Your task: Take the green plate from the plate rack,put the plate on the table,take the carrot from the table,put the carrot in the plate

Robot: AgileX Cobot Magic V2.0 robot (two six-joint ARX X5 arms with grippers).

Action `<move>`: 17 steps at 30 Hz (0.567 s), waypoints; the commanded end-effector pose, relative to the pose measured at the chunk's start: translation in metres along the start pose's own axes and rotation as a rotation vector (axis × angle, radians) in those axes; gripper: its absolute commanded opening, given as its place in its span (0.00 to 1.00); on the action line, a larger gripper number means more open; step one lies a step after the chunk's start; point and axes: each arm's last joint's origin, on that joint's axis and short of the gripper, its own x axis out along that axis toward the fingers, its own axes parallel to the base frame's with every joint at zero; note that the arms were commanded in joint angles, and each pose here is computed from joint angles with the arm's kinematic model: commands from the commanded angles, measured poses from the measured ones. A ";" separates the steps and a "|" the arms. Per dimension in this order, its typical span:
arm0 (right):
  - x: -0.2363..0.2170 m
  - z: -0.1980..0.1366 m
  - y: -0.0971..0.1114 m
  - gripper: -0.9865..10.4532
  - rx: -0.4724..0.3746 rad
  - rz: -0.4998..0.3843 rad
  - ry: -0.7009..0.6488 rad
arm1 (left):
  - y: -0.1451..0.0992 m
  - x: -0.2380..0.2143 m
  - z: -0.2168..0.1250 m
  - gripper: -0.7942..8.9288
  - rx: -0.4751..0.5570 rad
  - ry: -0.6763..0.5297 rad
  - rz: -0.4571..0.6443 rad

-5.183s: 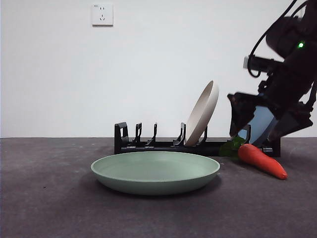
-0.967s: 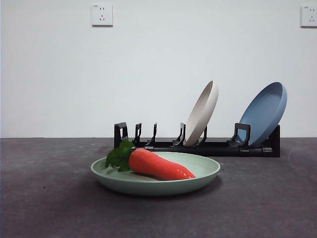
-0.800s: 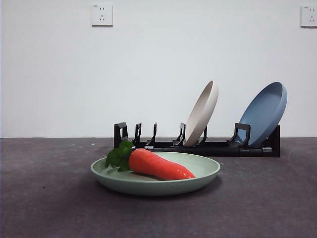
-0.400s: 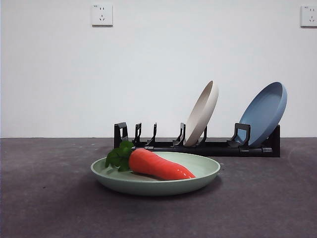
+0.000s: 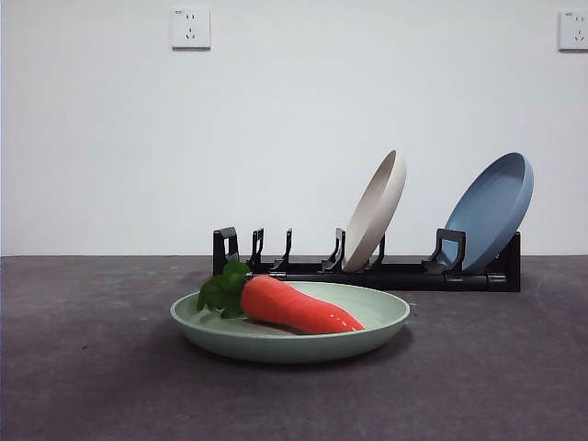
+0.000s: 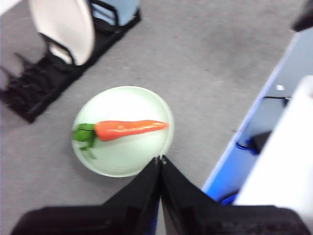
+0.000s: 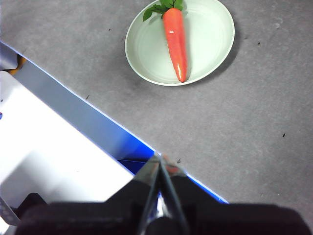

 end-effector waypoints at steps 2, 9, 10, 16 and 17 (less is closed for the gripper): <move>0.001 0.000 0.000 0.09 0.005 0.000 -0.002 | 0.024 0.003 0.016 0.08 0.048 -0.145 0.102; 0.001 0.000 0.000 0.09 0.005 0.000 -0.002 | 0.077 -0.020 0.031 0.08 0.004 -0.562 0.172; 0.001 0.000 0.000 0.09 0.005 0.000 -0.002 | 0.083 -0.023 0.028 0.08 0.005 -0.614 0.186; 0.001 0.000 0.000 0.09 0.005 0.000 -0.002 | 0.101 -0.037 -0.018 0.08 0.008 -0.770 0.377; 0.001 0.000 0.000 0.09 0.005 0.000 -0.002 | 0.101 -0.037 -0.031 0.08 0.000 -0.771 0.420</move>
